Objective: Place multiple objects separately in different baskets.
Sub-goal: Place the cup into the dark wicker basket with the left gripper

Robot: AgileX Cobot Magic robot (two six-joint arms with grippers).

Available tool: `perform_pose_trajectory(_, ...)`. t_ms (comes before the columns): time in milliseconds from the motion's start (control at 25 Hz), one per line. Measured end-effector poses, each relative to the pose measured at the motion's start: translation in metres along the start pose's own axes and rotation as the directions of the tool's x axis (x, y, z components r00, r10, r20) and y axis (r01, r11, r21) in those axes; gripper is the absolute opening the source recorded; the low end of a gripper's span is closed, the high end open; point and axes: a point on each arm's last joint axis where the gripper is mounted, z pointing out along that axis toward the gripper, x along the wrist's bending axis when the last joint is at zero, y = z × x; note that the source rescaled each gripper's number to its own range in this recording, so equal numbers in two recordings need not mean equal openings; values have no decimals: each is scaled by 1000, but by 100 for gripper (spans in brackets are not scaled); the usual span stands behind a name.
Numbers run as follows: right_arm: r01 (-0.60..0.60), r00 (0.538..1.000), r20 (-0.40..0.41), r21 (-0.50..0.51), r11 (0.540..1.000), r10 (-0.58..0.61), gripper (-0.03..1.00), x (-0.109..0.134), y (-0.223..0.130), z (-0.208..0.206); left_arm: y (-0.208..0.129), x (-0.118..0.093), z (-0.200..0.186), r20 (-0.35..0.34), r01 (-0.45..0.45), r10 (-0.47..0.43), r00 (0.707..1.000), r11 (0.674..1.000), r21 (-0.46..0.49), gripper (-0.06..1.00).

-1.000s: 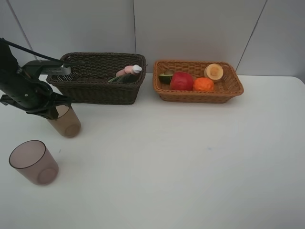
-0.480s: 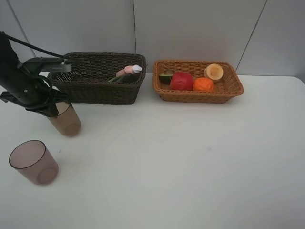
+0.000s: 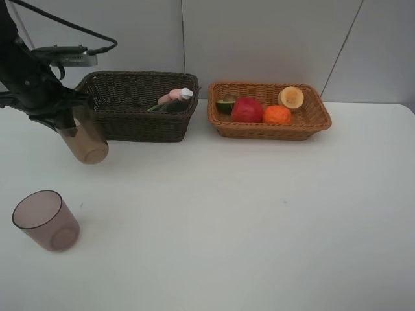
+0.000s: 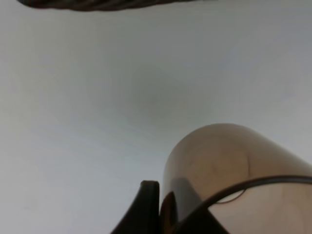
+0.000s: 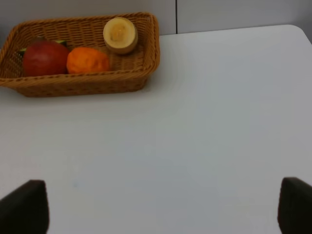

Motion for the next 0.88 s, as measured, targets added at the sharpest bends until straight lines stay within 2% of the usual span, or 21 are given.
perform_pose_trajectory(240,0,1000,0,0,1000,0,98,0,0,0,20,-6,-30,13,-18,18,1000,1000,-24,4)
perform_pose_trajectory(520,0,1000,0,0,1000,0,98,0,0,0,44,-12,-62,17,-44,47,999,990,-136,4)
perform_pose_trajectory(720,0,1000,0,0,1000,0,98,0,0,0,59,-12,-77,-13,-73,72,997,964,-256,4)
perform_pose_trajectory(880,0,1000,0,0,1000,0,98,0,0,0,69,-9,-79,-57,-100,85,995,931,-350,4)
